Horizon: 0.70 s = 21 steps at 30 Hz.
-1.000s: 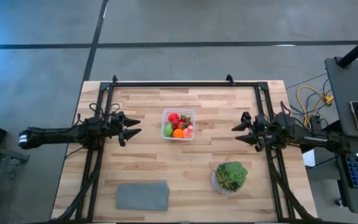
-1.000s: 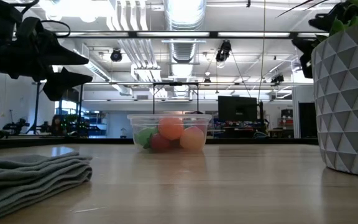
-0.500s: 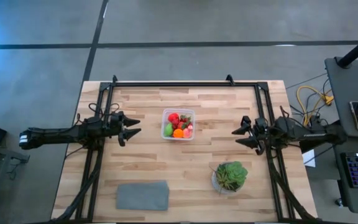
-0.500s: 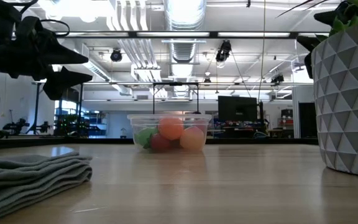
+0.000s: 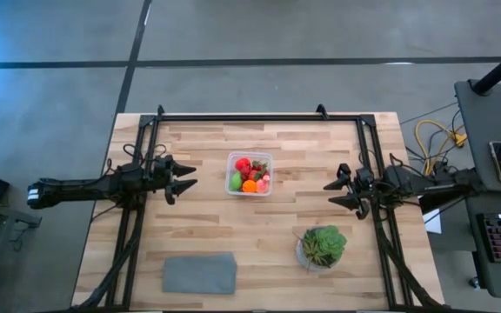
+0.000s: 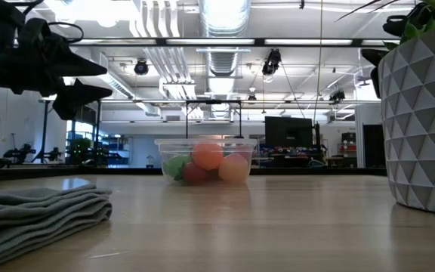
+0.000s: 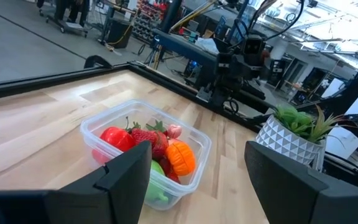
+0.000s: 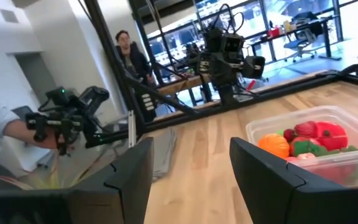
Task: Pick and placing Produce into tupperware
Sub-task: Return to Home Position
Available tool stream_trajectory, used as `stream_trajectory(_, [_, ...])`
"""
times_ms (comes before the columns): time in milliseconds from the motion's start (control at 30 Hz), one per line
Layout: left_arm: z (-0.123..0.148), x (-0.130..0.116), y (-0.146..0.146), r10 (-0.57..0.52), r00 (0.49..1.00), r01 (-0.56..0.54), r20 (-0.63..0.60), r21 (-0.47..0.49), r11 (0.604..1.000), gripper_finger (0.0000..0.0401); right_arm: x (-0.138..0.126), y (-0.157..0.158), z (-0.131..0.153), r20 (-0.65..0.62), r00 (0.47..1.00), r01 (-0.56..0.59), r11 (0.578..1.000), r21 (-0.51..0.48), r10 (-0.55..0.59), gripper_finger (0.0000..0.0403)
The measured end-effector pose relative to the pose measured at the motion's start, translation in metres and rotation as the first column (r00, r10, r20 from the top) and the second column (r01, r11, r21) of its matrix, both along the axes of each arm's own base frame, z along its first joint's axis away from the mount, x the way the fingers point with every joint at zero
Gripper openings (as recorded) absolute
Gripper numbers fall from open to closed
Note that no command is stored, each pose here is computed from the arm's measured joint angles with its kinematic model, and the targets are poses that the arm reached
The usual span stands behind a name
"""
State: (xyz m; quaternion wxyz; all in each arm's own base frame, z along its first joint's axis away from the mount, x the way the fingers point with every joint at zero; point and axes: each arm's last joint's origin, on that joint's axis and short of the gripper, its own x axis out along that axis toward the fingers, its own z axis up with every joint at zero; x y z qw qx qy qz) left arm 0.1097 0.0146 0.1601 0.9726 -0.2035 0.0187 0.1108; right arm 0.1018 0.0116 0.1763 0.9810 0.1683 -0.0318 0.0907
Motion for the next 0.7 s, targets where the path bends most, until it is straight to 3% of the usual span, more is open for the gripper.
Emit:
stream_trajectory(333, [0.005,0.000,0.000,-0.005,0.999,0.003,0.047,0.039,0.999,0.0245,0.000,-0.011,-0.004,-0.031,0.999,-0.009,0.999,-0.039,0.008,0.0203])
stream_trajectory(700, [0.004,0.001,0.000,-0.007,0.999,0.006,0.032,0.031,1.000,0.0245,0.001,-0.016,-0.013,-0.137,0.990,0.038,0.999,-0.002,-0.038,0.0203])
